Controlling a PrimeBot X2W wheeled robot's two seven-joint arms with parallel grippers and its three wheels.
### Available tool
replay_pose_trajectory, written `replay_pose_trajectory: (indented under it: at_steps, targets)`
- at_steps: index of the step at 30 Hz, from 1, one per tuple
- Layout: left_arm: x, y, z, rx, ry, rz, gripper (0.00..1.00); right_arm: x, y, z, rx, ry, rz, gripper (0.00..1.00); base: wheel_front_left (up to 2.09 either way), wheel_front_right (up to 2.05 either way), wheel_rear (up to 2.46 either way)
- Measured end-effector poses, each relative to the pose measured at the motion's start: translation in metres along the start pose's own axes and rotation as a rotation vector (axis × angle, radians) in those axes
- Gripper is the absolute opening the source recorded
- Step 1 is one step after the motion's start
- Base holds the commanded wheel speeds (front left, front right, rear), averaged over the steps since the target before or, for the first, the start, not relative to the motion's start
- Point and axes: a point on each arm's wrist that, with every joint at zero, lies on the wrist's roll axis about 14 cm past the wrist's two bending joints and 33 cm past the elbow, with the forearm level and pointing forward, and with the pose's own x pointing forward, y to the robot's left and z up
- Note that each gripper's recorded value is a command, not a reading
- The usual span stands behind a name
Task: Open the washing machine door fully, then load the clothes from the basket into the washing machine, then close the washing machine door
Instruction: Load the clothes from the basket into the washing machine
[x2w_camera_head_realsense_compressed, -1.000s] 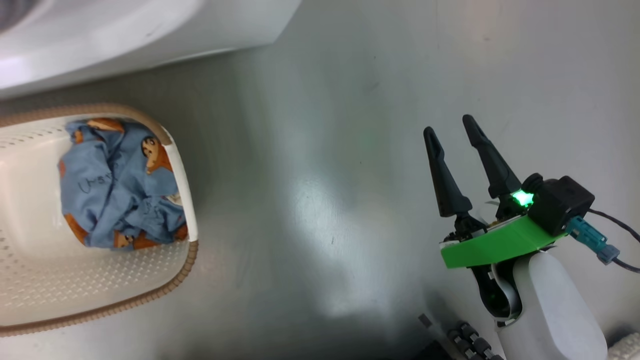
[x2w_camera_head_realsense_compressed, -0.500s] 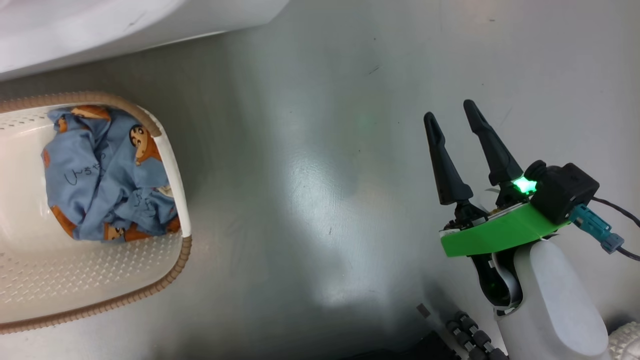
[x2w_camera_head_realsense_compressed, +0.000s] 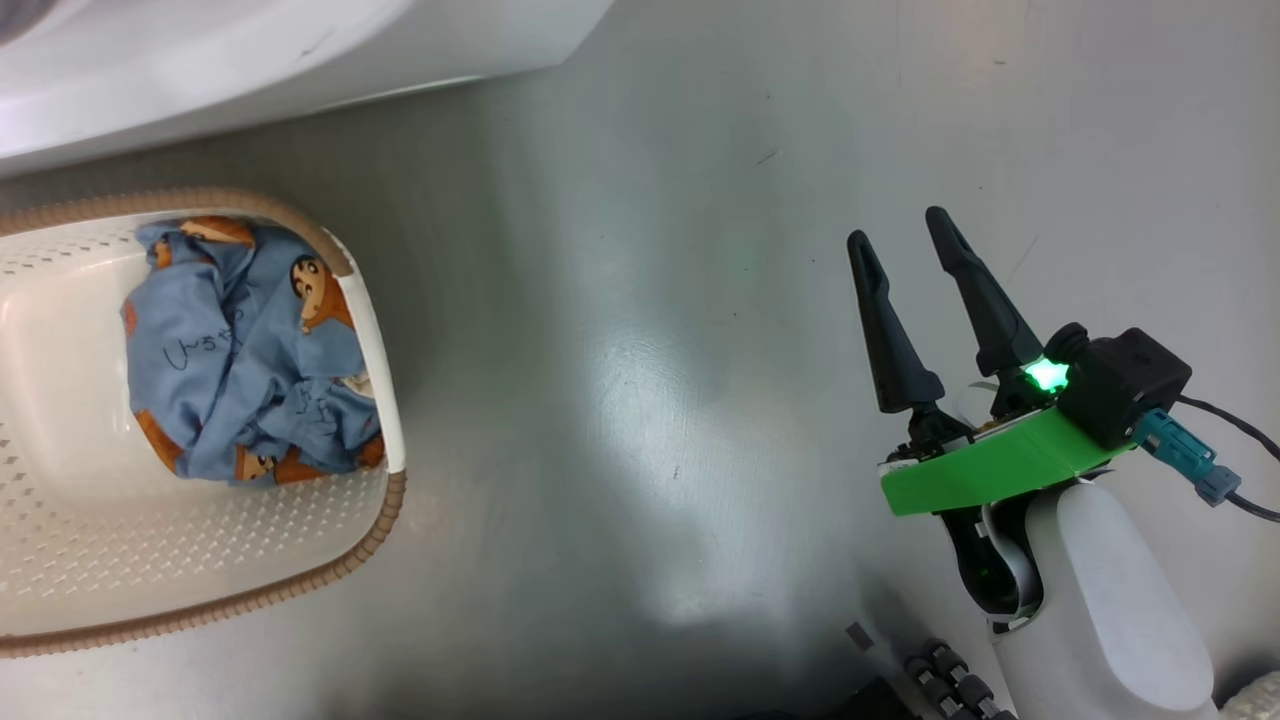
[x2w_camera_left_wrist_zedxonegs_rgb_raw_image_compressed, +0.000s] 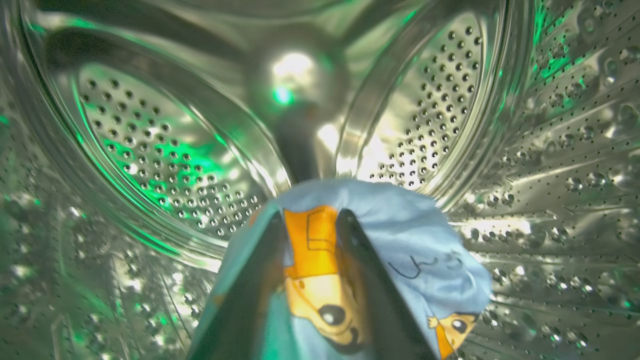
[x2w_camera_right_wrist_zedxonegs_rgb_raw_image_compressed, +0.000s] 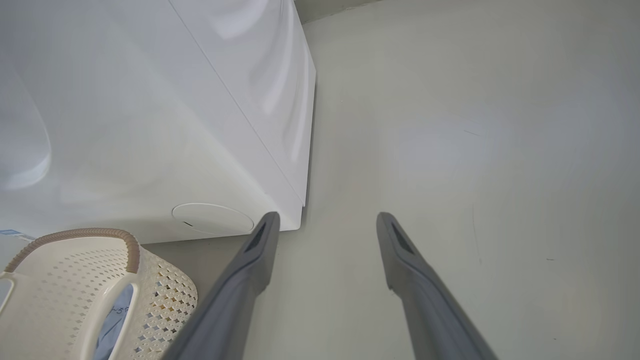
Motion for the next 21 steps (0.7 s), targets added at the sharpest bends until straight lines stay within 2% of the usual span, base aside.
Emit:
replay_pose_trajectory:
  at_steps: [5,13,21]
  targets:
    - [-0.007,0.004,-0.018,-0.034,0.065,0.028,1.0,0.0,0.002,0.002,0.002,-0.005,0.004,1.0,0.0,0.0,0.0]
    - [-0.011,-0.003,-0.01,-0.096,0.052,0.052,1.0,0.001,0.007,0.012,0.001,-0.027,0.016,1.0,0.0,0.0,0.0]
    - [-0.034,-0.015,-0.003,-0.072,0.068,0.05,1.0,-0.003,0.017,0.03,-0.008,-0.062,0.035,1.0,0.0,0.0,0.0]
